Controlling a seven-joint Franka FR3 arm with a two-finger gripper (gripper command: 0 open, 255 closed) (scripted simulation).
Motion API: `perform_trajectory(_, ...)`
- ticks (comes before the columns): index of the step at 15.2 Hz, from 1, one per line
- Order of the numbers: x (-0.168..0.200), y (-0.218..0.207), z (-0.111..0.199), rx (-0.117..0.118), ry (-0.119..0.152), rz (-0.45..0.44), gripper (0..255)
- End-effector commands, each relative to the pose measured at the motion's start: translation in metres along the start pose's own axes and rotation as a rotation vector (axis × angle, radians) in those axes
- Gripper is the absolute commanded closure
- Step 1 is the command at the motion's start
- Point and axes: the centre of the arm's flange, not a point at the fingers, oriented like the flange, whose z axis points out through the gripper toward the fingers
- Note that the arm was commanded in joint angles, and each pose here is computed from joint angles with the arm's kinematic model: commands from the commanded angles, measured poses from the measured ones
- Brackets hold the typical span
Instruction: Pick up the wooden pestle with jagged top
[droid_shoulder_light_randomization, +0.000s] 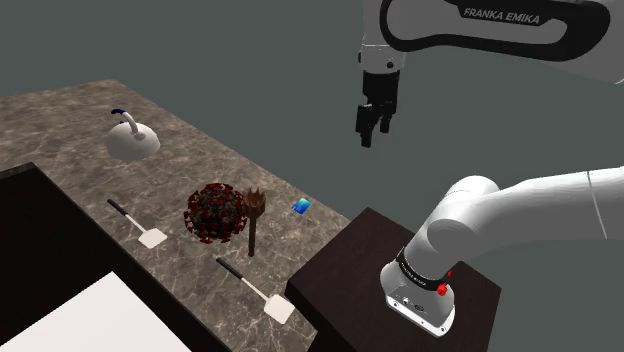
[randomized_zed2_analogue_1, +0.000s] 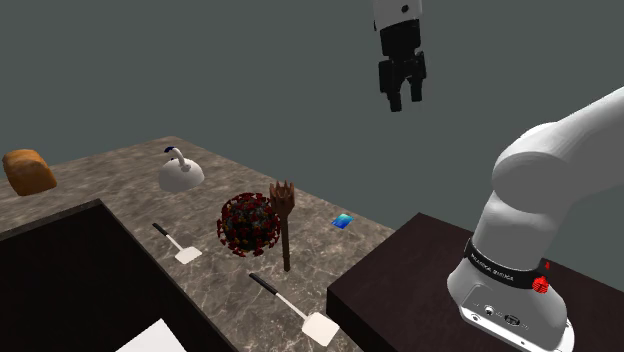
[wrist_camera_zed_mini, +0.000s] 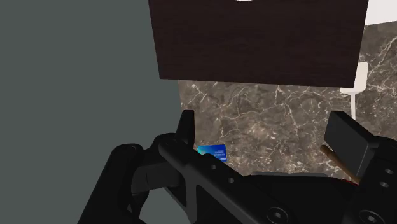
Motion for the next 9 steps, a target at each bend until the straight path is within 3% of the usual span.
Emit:
perform_trajectory(1, 0.0, 0.0, 0.0, 0.0, 0.0, 0.0, 0)
perform_trajectory(9, 0.054, -0.07, 0.038, -0.02, 0.116, -0.127, 0)
